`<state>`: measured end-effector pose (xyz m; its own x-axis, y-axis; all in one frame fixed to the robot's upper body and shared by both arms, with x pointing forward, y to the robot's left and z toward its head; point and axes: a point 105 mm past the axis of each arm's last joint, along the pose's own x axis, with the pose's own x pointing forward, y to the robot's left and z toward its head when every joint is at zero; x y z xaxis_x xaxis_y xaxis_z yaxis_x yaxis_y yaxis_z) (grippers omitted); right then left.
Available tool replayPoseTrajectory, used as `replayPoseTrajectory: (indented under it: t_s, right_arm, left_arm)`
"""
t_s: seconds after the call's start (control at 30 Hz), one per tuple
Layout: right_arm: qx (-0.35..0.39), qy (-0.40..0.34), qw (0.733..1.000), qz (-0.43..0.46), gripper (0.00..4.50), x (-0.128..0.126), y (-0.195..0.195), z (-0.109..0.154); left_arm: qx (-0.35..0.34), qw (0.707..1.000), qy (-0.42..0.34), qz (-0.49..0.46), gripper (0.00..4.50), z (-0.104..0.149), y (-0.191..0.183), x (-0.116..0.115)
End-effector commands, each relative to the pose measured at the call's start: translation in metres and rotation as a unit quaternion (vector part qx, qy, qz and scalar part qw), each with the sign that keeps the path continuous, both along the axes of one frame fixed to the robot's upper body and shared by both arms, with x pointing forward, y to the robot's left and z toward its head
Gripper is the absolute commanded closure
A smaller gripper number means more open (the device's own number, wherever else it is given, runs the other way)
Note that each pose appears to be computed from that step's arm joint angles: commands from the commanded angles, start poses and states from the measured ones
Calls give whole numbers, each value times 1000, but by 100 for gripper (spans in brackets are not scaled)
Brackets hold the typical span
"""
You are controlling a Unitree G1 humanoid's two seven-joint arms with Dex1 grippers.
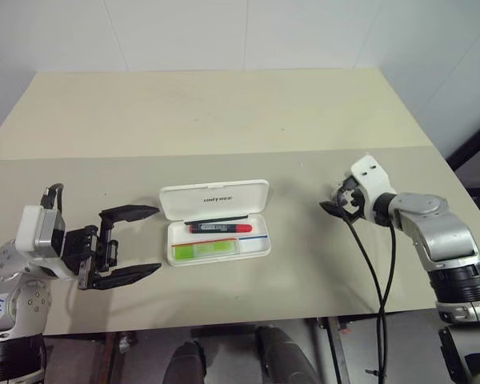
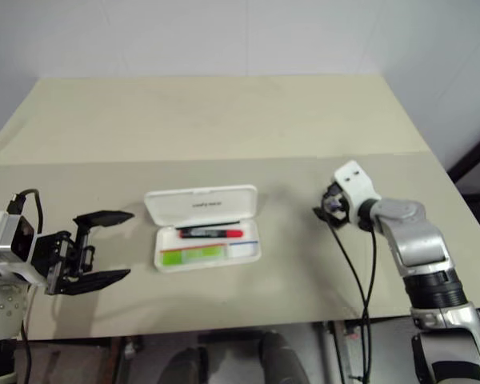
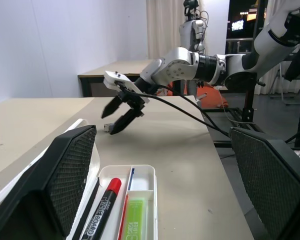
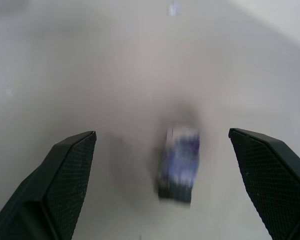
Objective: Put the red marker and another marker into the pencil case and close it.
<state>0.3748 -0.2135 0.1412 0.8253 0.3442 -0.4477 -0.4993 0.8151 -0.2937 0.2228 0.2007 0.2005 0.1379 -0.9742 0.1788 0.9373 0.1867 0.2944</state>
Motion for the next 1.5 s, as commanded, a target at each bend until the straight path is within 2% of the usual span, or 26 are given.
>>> replayPoseTrajectory:
  t_s: [0.03, 0.23, 0.47, 0.77, 1.0, 1.07, 1.37, 1.4, 1.5]
  right_arm:
    - [18, -9, 1000, -17, 2, 5, -10, 6]
    - [83, 22, 994, -64, 2, 25, -18, -5]
    - [132, 75, 984, -96, 2, 32, -24, -16]
    - [32, 118, 992, -41, 2, 0, -32, -38]
    - [13, 116, 992, -41, 2, -2, -27, -42]
    - [15, 122, 992, -40, 60, -3, -26, -43]
    - [29, 147, 988, -46, 378, -15, -28, -46]
    - [27, 144, 988, -44, 405, -15, -28, -44]
    - [21, 127, 991, -29, 412, -12, -26, -34]
  left_arm:
    - [6, 1000, -18, 0, 0, 5, -1, -3]
    - [3, 1000, -20, -4, 0, 7, -2, -5]
    - [4, 1000, -22, 3, 0, 10, 2, -9]
    - [11, 1000, -21, 18, 0, 9, 6, -13]
    - [10, 1000, -24, 14, 0, 9, 3, -8]
    - [10, 1000, -25, 13, 0, 9, 3, -7]
    - [11, 999, -27, 13, 0, 9, 3, -7]
    - [11, 999, -28, 14, 0, 9, 3, -7]
    - [11, 999, -28, 14, 0, 10, 3, -6]
